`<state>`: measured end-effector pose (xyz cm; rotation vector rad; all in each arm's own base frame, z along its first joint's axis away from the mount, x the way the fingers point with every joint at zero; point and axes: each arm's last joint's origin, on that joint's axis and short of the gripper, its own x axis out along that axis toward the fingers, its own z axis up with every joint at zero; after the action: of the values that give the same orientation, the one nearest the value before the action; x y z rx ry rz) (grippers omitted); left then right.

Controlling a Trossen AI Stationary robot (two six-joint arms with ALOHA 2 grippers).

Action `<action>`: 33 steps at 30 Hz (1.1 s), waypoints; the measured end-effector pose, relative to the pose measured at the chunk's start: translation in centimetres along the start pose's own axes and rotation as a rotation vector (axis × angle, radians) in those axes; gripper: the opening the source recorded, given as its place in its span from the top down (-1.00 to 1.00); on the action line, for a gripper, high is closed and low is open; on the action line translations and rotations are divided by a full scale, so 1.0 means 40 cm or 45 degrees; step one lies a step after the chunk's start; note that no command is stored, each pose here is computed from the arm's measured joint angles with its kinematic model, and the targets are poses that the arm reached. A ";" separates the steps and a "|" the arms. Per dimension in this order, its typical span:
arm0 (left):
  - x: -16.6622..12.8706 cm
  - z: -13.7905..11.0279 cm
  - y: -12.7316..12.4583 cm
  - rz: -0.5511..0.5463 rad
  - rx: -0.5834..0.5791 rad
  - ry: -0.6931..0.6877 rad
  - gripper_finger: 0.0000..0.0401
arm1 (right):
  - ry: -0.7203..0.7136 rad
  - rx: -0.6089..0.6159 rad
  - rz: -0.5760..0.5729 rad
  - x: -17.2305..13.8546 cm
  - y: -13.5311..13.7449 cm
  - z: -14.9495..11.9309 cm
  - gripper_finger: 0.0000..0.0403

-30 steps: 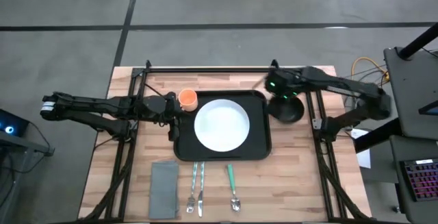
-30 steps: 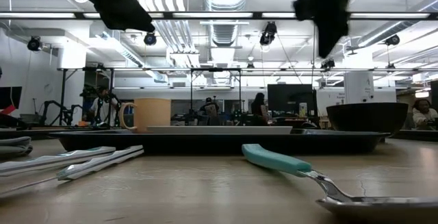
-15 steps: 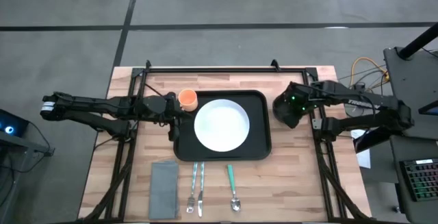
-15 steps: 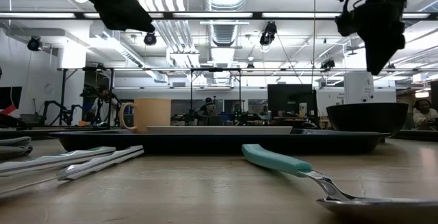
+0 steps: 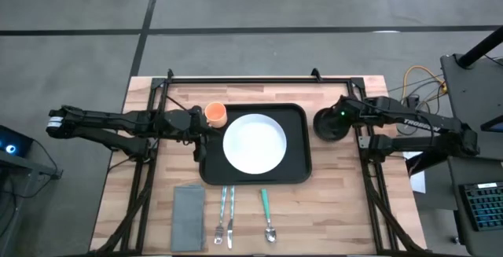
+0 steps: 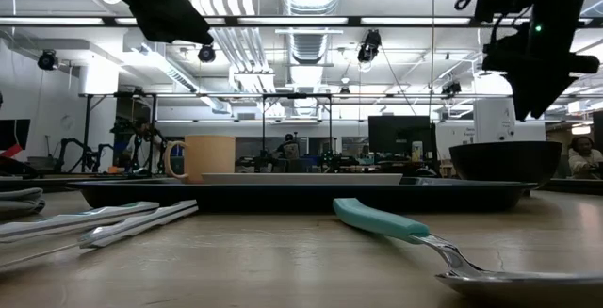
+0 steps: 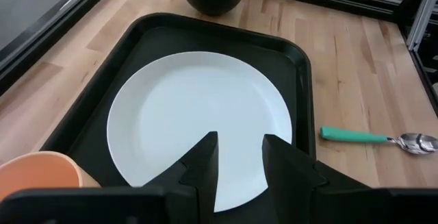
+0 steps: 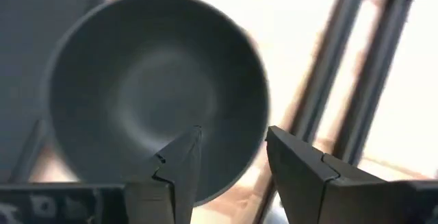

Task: Set up tray
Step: Put the black bowl on the white plate to the bottom right of the orange mug

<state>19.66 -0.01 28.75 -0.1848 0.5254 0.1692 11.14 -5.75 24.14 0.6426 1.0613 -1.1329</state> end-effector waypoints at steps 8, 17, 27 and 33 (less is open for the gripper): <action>0.001 -0.001 0.000 0.000 0.001 0.002 0.52 | 0.050 0.104 -0.047 0.052 -0.023 -0.008 0.23; 0.009 -0.018 0.003 0.007 0.005 0.030 0.52 | 0.097 0.152 0.006 0.100 -0.036 -0.019 0.23; 0.014 -0.029 0.005 0.010 0.007 0.045 0.52 | 0.120 0.250 0.004 0.131 -0.040 -0.035 0.23; 0.012 -0.024 0.004 0.008 0.005 0.036 0.52 | 0.139 0.274 0.039 0.155 -0.036 -0.046 0.25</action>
<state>19.57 -0.01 27.68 -0.1816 0.5542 0.1722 9.50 -7.14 17.86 0.8970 1.0257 -1.2059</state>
